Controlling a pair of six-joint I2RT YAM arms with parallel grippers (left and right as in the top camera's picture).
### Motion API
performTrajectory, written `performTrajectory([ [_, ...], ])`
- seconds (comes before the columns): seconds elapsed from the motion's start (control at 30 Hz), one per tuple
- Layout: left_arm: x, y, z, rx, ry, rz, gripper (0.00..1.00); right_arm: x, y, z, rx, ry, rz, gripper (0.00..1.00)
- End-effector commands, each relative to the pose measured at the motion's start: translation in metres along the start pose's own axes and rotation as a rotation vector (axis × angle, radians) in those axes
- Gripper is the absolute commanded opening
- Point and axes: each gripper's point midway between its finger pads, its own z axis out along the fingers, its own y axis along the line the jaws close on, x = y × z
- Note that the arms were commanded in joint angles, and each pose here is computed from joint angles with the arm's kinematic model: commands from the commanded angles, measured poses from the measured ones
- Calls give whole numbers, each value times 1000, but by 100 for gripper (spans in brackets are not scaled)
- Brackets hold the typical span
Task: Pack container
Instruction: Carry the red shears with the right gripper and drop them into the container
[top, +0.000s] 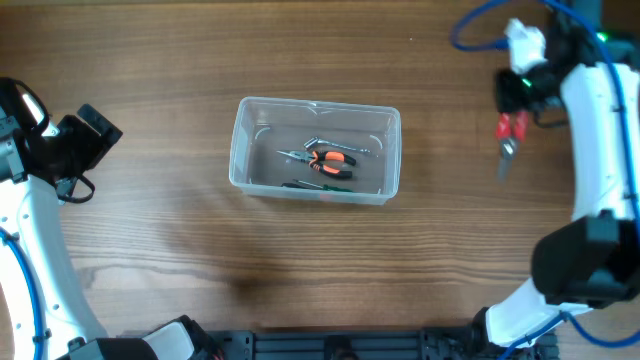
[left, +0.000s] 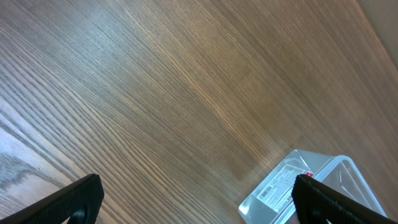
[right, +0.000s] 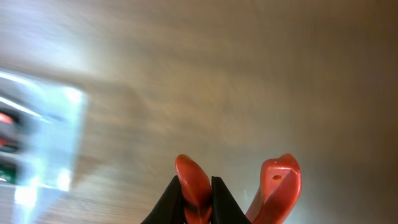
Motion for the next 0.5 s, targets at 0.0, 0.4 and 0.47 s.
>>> performTrajectory([
  [0.0, -1, -5, -3, 21, -4, -3, 100, -44, 84, -50, -4, -167, -287, 4],
  [0.4, -1, -5, -3, 21, -4, -3, 100, -19, 294, 59, -298, -74, -1006, 4],
  [0.47, -1, -5, -3, 21, -4, -3, 100, -4, 301, 90, -347, 6, -1000, 4],
])
